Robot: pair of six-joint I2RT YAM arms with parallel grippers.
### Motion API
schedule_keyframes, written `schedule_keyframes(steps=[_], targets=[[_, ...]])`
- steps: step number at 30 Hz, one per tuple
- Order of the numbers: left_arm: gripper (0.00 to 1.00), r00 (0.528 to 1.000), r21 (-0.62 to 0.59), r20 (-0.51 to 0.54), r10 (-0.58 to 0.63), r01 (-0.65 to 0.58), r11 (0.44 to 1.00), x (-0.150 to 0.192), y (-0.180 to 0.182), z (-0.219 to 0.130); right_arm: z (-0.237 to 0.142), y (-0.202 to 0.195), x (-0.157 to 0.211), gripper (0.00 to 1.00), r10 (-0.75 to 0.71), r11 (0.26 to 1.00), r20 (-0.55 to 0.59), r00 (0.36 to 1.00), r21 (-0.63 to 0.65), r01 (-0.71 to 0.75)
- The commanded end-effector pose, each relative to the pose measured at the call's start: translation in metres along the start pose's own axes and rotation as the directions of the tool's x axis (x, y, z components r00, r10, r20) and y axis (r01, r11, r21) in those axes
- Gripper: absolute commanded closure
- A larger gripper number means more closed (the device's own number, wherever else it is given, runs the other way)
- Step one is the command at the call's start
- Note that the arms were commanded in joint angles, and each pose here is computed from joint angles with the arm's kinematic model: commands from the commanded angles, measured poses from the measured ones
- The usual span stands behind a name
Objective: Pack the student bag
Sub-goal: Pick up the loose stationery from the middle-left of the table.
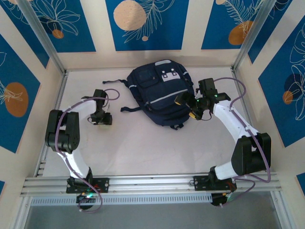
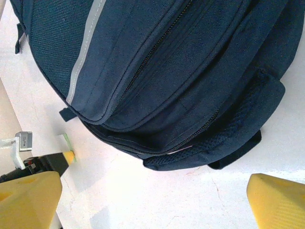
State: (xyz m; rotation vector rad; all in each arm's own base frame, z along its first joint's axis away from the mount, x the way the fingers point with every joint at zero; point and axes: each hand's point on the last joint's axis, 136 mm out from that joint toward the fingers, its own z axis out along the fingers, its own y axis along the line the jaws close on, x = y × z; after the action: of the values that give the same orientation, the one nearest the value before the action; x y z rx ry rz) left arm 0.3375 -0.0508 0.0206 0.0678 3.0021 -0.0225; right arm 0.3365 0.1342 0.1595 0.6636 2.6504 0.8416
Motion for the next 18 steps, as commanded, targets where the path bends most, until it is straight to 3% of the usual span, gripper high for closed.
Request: schedule_keyframes(steps=[1,5,9,18], targets=[[0.57,0.998,0.068,-0.057,0.038,-0.034,0.997,0.012,-0.021,0.001,-0.004,0.011,0.003,0.00,-0.019,0.998,-0.010,1.000,-0.053,0.018],[0.57,0.995,0.191,0.046,0.094,-0.101,0.976,-0.007,-0.060,-0.037,0.001,0.033,0.008,0.02,-0.081,0.988,-0.049,0.996,-0.138,0.074],[0.56,0.972,0.335,0.186,0.142,-0.199,0.921,-0.026,-0.108,-0.090,0.003,0.063,0.017,0.06,-0.168,0.961,-0.078,0.983,-0.235,0.145],[0.54,0.907,0.449,0.355,0.227,-0.379,0.809,-0.036,-0.187,-0.161,0.014,0.111,0.038,0.11,-0.271,0.909,-0.156,0.950,-0.367,0.199]])
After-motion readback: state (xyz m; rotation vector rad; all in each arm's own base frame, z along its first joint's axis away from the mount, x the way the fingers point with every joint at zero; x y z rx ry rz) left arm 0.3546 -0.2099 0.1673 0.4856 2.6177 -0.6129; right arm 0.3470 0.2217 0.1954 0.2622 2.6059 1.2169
